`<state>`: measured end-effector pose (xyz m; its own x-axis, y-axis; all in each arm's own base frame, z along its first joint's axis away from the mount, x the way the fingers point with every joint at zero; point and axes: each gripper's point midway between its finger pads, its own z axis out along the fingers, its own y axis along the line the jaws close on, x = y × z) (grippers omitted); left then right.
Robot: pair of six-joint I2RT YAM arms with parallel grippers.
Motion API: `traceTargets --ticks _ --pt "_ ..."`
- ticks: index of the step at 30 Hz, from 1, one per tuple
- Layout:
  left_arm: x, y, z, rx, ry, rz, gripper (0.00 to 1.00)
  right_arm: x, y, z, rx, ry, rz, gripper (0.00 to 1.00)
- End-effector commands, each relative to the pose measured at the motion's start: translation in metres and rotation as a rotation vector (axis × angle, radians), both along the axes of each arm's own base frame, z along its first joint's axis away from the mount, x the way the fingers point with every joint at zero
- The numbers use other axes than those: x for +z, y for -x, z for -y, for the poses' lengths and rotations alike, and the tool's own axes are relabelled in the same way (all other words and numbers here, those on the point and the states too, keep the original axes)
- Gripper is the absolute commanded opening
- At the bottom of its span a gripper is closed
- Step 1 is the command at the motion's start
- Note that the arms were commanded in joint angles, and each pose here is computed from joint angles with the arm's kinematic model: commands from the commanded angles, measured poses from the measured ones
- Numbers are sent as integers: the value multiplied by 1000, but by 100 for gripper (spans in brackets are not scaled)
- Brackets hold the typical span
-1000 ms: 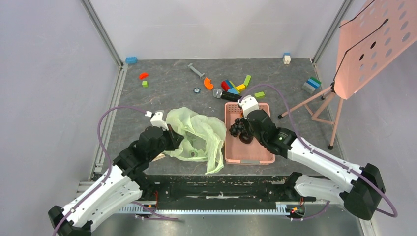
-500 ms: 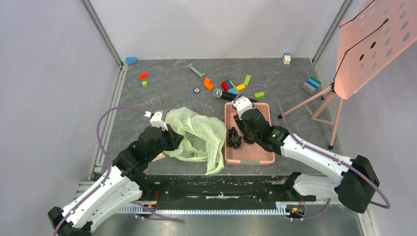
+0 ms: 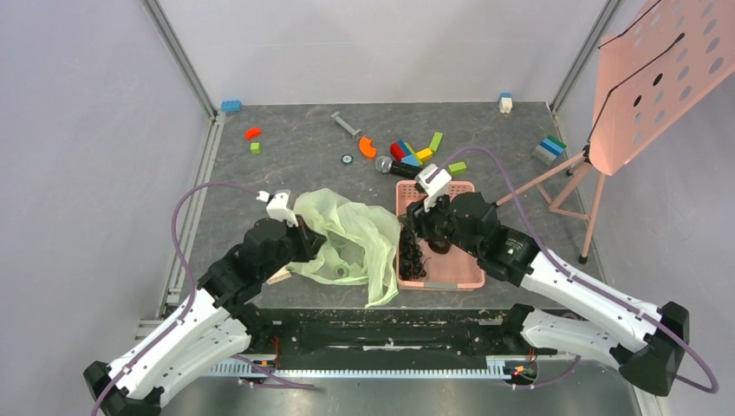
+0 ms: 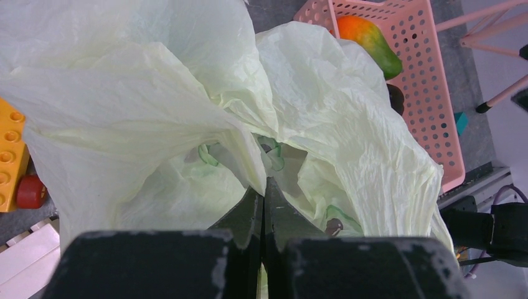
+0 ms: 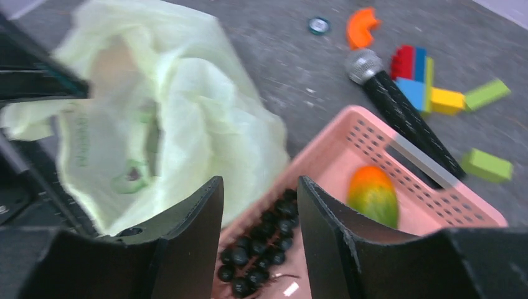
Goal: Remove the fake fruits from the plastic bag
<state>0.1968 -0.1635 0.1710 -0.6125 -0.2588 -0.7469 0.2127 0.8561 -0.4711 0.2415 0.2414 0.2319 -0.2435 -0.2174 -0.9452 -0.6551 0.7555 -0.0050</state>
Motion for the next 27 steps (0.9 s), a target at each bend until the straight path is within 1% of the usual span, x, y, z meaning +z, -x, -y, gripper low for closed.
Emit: traceTargets --ticks 1,3,4,5,8,9,11,19,24,27 --pt "36 -6 9 -46 36 95 2 42 29 -49 167 -107 48 49" --pt "39 -6 10 -49 38 99 2 45 45 -72 230 -120 42 48" --pt "39 -6 10 -50 37 99 2 47 53 -83 257 -142 31 45" --pt "39 -6 10 -50 38 97 2 46 60 -93 282 -162 16 42" --pt "37 -5 8 -39 34 87 2 44 76 -118 344 -246 -34 26" --pt "35 -5 7 -32 33 81 2 40 79 -124 348 -267 -60 22" --pt "34 -5 6 -25 32 77 2 31 85 -136 356 -297 -107 17" --pt "34 -4 7 -26 43 67 2 -21 92 -169 303 -247 -230 7" --pt "33 -5 4 -12 34 71 2 -52 70 -173 158 -179 -229 4" --pt "31 -5 -2 9 14 72 2 -64 55 -178 96 -153 -210 4"
